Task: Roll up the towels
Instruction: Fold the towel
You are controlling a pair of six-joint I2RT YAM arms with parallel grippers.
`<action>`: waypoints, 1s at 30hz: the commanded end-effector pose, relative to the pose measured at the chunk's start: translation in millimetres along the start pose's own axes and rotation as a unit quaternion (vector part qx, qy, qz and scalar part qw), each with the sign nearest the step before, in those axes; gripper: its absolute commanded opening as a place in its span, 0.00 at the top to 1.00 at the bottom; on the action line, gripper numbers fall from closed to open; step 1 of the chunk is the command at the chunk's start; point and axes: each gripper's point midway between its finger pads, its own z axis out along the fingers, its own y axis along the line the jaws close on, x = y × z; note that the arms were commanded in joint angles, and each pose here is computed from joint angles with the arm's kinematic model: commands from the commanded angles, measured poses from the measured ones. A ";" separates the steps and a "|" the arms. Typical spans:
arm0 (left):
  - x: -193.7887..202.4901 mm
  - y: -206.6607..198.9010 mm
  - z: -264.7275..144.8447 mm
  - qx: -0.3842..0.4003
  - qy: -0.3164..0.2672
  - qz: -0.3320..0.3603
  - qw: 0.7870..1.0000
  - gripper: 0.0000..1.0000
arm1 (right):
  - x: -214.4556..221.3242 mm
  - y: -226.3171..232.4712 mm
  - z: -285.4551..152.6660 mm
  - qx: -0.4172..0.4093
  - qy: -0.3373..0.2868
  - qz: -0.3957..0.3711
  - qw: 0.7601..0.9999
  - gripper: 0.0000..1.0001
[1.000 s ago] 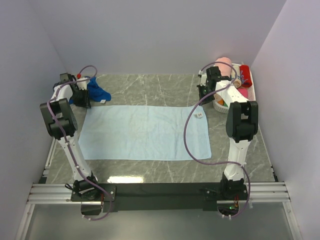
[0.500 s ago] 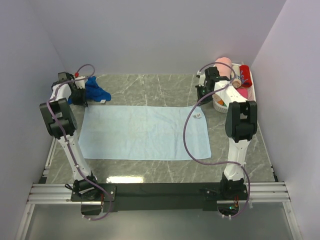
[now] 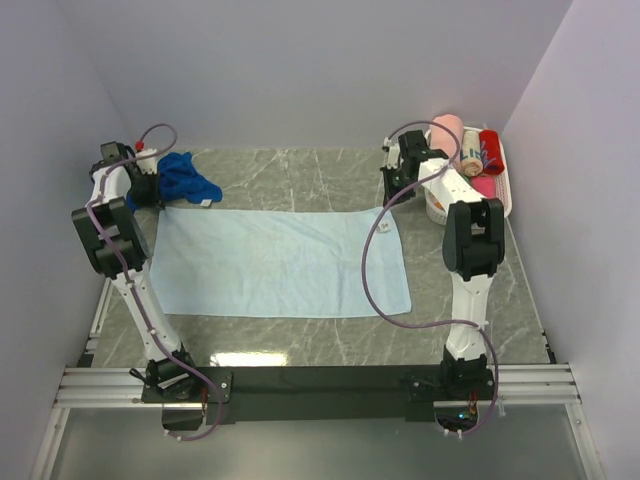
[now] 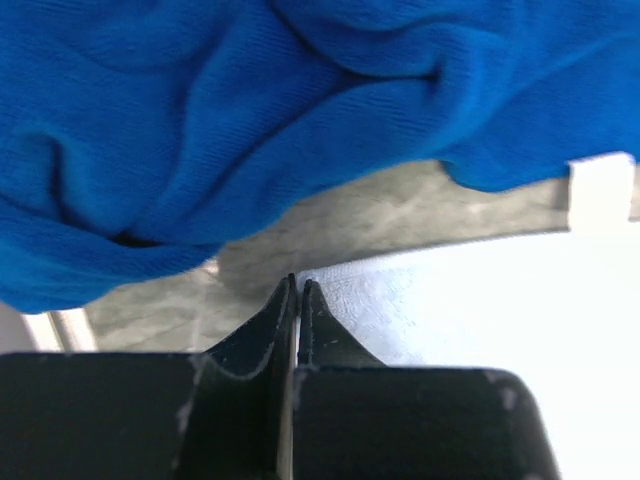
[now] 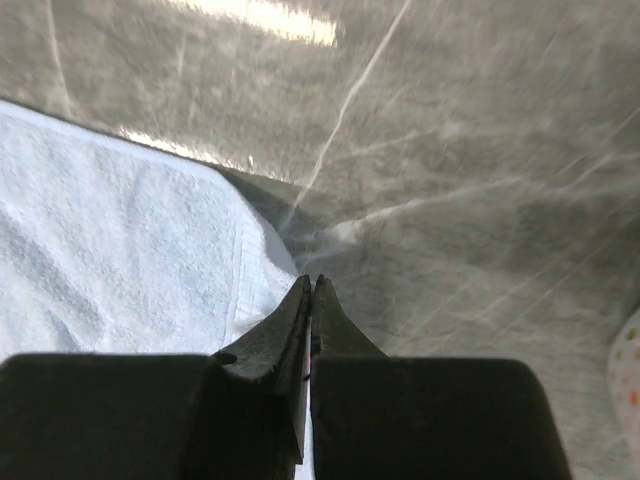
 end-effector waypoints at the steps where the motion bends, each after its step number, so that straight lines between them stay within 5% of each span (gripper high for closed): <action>1: -35.4 -16.3 -48.3 0.026 -0.069 0.023 0.997 1.00 | -28.8 -6.0 -29.4 0.009 -0.045 -0.013 0.999 1.00; 10: -22.2 -15.2 -107.0 0.064 -0.074 0.029 0.995 1.00 | -2.5 -2.8 -64.2 -0.003 -0.033 -0.041 0.999 1.00; 30: 166.2 -30.1 -157.5 0.142 0.075 0.094 0.982 0.99 | 140.6 13.4 -99.2 -0.035 0.085 -0.062 0.994 1.00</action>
